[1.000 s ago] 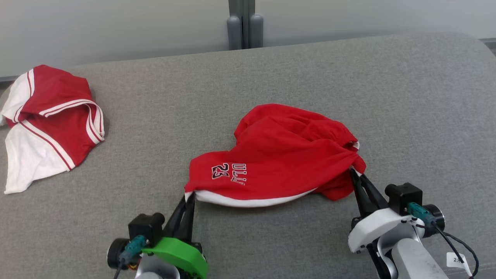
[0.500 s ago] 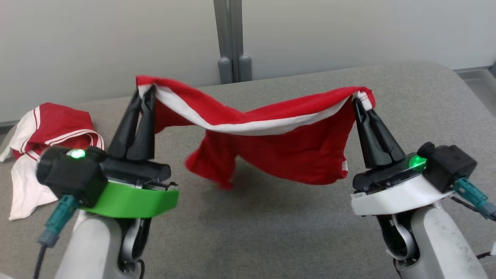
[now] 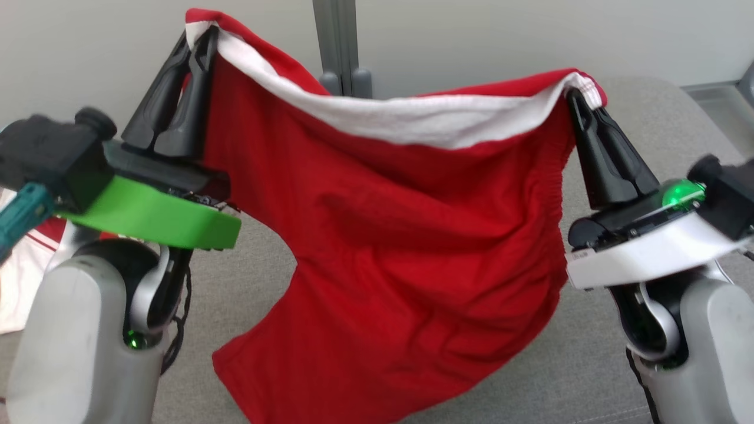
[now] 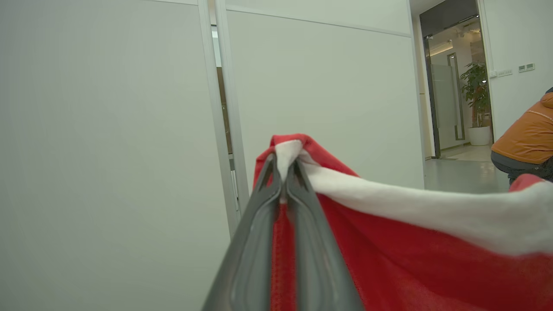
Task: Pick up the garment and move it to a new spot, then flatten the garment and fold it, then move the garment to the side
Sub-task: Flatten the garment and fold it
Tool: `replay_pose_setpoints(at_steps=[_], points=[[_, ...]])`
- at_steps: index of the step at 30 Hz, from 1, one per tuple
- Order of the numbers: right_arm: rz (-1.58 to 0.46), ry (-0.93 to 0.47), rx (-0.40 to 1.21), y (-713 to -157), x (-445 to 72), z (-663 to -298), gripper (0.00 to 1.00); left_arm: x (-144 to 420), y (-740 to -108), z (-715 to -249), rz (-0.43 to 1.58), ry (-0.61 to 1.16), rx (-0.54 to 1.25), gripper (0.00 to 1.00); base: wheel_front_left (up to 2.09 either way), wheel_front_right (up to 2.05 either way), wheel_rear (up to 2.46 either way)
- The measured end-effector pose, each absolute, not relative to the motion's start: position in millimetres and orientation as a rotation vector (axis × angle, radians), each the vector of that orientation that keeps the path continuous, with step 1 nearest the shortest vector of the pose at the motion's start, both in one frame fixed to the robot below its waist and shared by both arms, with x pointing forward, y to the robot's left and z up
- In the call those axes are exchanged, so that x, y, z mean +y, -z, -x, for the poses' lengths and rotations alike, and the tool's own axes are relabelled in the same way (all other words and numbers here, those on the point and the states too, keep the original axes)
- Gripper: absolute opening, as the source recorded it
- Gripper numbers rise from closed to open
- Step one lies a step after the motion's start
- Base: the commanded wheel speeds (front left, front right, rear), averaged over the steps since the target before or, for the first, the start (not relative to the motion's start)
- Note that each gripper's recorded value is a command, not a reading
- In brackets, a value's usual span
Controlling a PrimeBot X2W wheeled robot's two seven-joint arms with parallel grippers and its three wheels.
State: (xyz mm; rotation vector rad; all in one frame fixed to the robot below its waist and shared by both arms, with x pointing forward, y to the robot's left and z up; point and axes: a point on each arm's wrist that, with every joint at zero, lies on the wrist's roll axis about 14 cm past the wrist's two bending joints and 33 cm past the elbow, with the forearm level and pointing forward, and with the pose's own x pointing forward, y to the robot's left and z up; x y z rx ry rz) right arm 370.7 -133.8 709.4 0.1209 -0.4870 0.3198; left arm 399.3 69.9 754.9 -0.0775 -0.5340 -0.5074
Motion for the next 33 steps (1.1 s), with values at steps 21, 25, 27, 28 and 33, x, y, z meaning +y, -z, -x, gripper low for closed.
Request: replay_pose_setpoints(at_steps=[21, 25, 27, 28, 33], points=[[0.055, -0.31, -0.212, -613, -108, -591, 0.0, 68, -648, -607, 0.046, 0.406, -0.272, 0.0, 0.0, 0.0, 0.0], [0.029, -0.317, -0.045, -536, -105, -595, 0.0, 74, -556, -606, 0.087, 0.393, -0.11, 0.0, 0.0, 0.0, 0.0], [0.003, -0.33, 0.018, -506, -99, -591, 0.0, 75, -523, -600, 0.114, 0.389, -0.055, 0.0, 0.0, 0.0, 0.0], [-0.011, -0.339, 0.026, -499, -95, -589, 0.0, 77, -509, -597, 0.123, 0.387, -0.034, 0.0, 0.0, 0.0, 0.0], [-0.089, -0.389, 0.013, -486, -75, -572, 0.0, 98, -478, -580, 0.134, 0.354, -0.007, 0.0, 0.0, 0.0, 0.0]])
